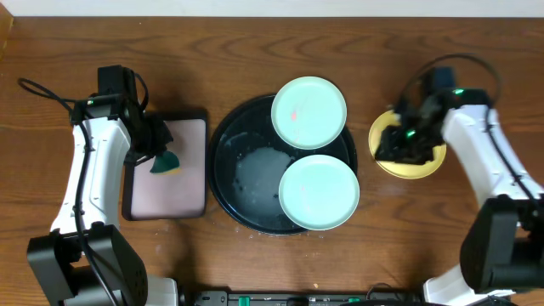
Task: Clean dirty plates on tray and stack at the side
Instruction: 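Move right gripper to the lower pale green plate and drag it center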
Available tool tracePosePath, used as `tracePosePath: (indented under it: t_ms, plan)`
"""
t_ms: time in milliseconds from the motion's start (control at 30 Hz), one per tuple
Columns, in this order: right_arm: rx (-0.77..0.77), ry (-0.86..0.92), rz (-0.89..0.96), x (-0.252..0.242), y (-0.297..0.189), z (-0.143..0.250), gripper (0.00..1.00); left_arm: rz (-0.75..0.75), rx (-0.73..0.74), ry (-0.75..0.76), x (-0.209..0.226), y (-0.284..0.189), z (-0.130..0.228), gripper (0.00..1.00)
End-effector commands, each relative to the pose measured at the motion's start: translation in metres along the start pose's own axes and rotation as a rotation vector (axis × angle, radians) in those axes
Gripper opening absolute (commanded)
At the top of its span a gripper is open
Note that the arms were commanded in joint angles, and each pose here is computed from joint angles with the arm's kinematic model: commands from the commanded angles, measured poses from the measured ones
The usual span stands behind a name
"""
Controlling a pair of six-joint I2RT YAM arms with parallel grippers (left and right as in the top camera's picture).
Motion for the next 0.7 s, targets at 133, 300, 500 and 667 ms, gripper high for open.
tracePosePath:
  t_ms: [133, 300, 500, 667]
  plan:
    - [0.074, -0.165, 0.0, 0.027, 0.05, 0.026, 0.47, -0.012, 0.007, 0.005, 0.004, 0.003, 0.002, 0.07]
    - [0.061, -0.224, -0.001, 0.036, 0.073, 0.032, 0.43, -0.013, 0.008, 0.005, 0.004, 0.003, 0.002, 0.08]
    - [0.078, -0.243, -0.002, 0.042, 0.084, 0.041, 0.2, -0.013, 0.008, 0.005, 0.004, 0.003, 0.002, 0.08]
    - [0.085, -0.211, -0.005, 0.043, 0.084, 0.043, 0.01, -0.013, 0.008, 0.005, 0.004, 0.003, 0.002, 0.07]
Point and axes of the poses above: each gripper's point midway between its finger pads, its own y axis out along the fingers, its own x axis along the line the jaws close on, z = x × y, the point moved 2 cm from there along -y, back along the fingers, and after that the axes turned 10 degrees about -y, right-handed, at the moved point
